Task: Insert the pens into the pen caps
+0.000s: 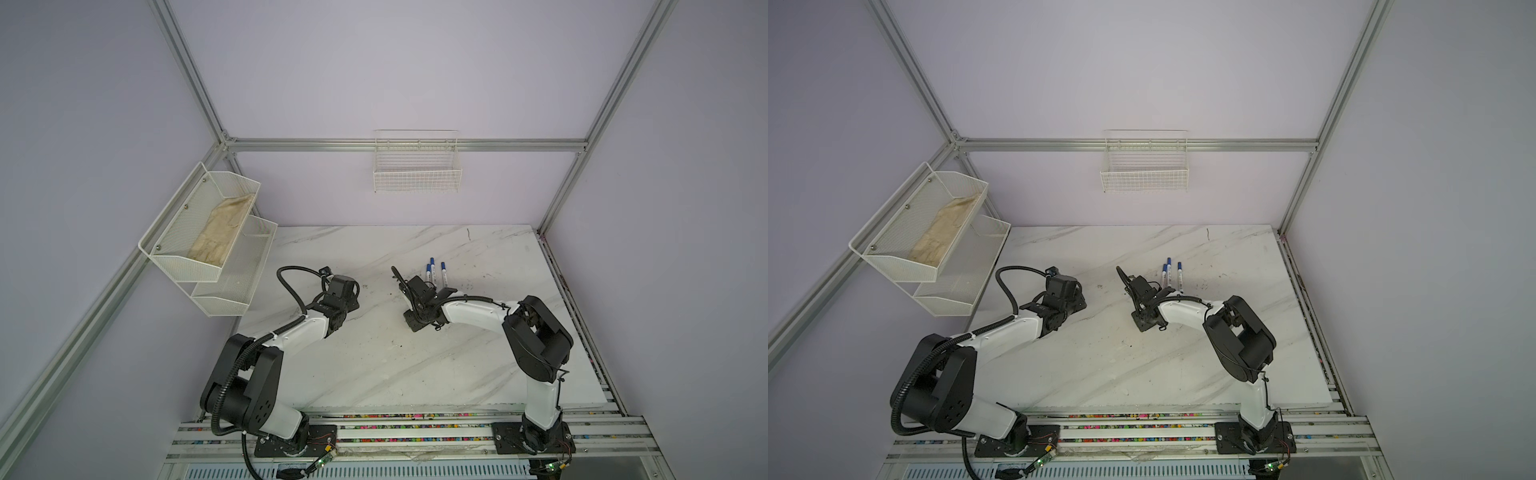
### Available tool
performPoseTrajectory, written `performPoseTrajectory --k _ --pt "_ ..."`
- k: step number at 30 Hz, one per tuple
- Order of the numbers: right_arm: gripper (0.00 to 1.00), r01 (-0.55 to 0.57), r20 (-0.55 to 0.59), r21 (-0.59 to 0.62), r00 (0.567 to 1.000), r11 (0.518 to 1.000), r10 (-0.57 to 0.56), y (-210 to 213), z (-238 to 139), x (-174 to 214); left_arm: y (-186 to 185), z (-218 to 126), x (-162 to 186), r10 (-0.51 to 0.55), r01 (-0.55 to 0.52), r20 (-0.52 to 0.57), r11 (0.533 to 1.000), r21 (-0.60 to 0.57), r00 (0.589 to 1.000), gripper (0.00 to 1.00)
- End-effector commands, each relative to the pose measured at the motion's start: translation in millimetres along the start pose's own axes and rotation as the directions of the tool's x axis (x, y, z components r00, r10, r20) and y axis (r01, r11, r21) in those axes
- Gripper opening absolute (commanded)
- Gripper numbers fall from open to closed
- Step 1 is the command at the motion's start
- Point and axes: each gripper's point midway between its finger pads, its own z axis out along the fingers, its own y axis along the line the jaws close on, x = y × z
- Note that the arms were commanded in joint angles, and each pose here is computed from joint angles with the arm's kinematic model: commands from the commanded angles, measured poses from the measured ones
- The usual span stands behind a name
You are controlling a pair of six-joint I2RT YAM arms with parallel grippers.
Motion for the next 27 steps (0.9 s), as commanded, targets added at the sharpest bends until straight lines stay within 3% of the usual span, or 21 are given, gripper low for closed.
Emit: performPoseTrajectory --k 1,6,15,27 --pt "0.35 -0.039 0.014 0.046 0.999 0.998 0.038 -12 -17 4 -27 -9 -38 -0.066 0.061 0.067 0.996 0.069 0.996 0.0" --pt "0.4 -0.081 0.018 0.001 0.997 0.997 0.081 -16 -32 12 -31 -7 -35 -0.069 0.064 0.05 0.995 0.082 0.996 0.0" --pt "0.55 -0.161 -0.077 -0.239 0.986 0.958 0.147 7 -36 30 -31 -5 -36 -0.055 0.051 0.053 0.996 0.076 0.997 0.0" --pt "0.56 -0.194 -0.136 -0.27 0.977 0.943 0.162 11 -10 26 -28 -6 -37 -0.047 0.043 0.063 0.997 0.065 0.997 0.0"
